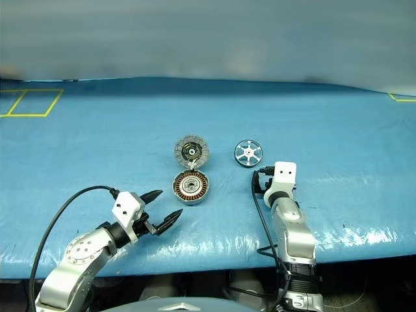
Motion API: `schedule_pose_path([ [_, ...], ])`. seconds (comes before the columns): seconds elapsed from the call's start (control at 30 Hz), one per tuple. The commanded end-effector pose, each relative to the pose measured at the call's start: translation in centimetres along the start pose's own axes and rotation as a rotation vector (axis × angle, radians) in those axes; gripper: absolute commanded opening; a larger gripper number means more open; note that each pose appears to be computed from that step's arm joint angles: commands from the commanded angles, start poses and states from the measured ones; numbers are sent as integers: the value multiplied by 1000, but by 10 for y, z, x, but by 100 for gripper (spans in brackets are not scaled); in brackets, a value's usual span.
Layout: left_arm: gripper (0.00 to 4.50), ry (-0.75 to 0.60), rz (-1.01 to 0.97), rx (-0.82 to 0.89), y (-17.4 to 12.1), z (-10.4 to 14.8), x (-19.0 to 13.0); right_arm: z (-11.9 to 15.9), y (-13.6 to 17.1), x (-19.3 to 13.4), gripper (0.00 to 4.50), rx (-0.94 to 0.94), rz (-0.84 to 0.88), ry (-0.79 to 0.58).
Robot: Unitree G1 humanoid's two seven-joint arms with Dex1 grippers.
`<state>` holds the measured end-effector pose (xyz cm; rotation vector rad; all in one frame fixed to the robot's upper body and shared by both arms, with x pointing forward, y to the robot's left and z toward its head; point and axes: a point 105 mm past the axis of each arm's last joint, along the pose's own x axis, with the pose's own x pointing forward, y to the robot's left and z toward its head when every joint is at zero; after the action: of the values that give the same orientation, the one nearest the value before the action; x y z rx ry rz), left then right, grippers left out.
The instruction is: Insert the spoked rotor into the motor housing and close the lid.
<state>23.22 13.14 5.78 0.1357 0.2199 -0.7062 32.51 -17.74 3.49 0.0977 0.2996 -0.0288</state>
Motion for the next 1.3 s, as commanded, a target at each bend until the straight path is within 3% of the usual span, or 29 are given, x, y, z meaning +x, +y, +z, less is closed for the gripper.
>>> schedule_pose_path([
  [0.03,450,-48,-24,27,-4,12,0,-11,1,4,447,17,-2,30],
  [0.3,450,-48,-22,29,-5,13,1,-22,3,17,447,-66,-14,46],
  [0.7,450,-47,-4,24,-5,12,-1,-23,0,7,67,-82,-27,51],
  [0.9,450,-43,0,24,-4,11,-3,-18,16,-19,66,-162,122,88],
  [1.3,450,-68,27,51,-1,12,-3,49,118,-76,66,-374,798,-92],
])
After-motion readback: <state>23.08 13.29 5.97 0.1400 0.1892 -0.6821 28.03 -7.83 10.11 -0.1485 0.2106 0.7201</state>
